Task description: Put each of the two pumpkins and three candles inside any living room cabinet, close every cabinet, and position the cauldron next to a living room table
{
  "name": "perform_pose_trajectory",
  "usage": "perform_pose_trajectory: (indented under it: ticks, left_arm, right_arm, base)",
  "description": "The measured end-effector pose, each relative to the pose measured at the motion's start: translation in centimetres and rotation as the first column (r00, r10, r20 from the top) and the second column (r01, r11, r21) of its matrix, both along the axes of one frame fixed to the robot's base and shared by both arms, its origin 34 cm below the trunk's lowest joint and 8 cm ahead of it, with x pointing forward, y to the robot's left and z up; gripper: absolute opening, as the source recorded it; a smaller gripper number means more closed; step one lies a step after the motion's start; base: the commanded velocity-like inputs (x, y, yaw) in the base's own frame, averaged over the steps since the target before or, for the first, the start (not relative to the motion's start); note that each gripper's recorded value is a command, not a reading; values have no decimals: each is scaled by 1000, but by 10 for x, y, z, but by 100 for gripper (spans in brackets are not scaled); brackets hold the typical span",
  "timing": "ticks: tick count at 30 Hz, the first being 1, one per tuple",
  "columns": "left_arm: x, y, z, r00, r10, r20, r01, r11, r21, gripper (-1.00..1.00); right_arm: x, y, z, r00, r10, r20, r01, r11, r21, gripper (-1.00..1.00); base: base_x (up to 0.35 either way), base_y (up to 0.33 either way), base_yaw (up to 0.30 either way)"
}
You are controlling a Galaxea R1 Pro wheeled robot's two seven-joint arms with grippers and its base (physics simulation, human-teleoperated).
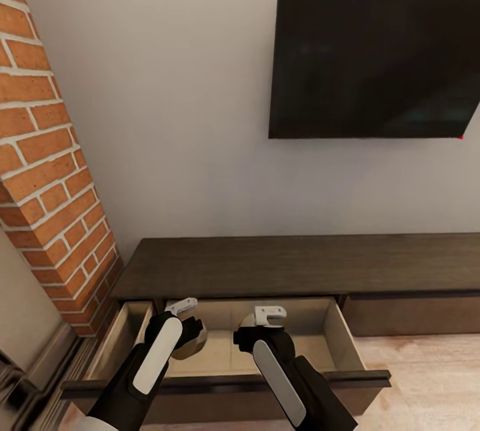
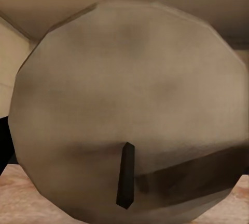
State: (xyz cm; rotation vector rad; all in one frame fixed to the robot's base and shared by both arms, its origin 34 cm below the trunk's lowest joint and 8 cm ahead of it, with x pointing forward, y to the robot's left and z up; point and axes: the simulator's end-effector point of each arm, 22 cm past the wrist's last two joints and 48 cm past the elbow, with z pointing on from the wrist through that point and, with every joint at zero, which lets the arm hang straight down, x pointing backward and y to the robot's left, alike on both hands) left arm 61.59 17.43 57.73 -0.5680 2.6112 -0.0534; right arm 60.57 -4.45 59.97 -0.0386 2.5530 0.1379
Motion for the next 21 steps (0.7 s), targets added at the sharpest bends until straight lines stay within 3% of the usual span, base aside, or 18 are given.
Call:
perform_pose_trajectory:
  ticks: [21]
  left_arm:
    - [-8,0,-44,1000,0,0,0,1000,-2,-100]
  right_arm:
    - [-8,-1,-44,1000,-1,0,1,1000,-1,-100]
  base:
    - [0,0,0]
